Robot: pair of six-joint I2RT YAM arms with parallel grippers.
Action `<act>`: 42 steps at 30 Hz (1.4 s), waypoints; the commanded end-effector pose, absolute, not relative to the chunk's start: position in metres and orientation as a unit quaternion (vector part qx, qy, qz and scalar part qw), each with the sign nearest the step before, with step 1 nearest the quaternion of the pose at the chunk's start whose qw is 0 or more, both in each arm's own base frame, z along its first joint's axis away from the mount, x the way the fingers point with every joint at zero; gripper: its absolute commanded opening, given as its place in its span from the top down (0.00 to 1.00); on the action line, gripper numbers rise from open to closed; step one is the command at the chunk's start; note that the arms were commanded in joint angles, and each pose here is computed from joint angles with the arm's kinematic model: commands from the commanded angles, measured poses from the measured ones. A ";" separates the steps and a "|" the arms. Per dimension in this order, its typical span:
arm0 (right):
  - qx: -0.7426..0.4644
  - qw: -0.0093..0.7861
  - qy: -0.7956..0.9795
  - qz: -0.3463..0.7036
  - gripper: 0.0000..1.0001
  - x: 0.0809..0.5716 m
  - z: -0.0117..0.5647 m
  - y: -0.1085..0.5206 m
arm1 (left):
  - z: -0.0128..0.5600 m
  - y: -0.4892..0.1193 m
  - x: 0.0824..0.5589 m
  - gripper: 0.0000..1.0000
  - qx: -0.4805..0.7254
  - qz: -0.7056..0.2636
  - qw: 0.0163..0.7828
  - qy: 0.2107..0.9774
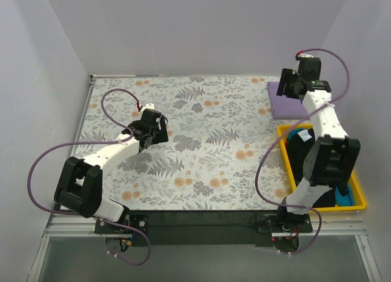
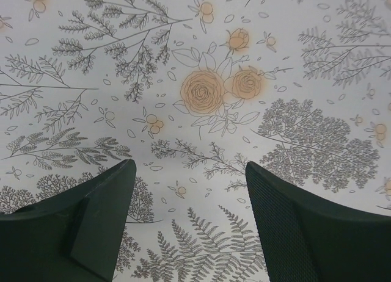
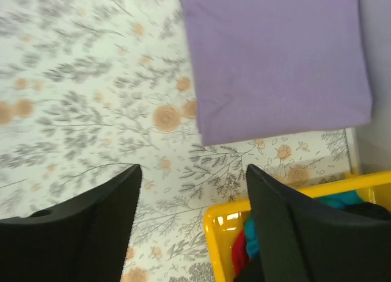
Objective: Fold and stack the t-shirts
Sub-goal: Reset both grippers
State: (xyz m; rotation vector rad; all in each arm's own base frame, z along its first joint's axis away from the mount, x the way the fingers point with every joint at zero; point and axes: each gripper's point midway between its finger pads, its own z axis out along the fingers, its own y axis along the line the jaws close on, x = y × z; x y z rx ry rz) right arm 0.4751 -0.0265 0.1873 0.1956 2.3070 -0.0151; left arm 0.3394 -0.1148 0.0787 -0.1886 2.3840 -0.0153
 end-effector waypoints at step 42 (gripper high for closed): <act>0.028 0.682 0.731 -0.006 0.02 0.218 0.250 0.000 | 0.242 -0.009 0.231 0.02 -0.214 -0.069 0.686 0.692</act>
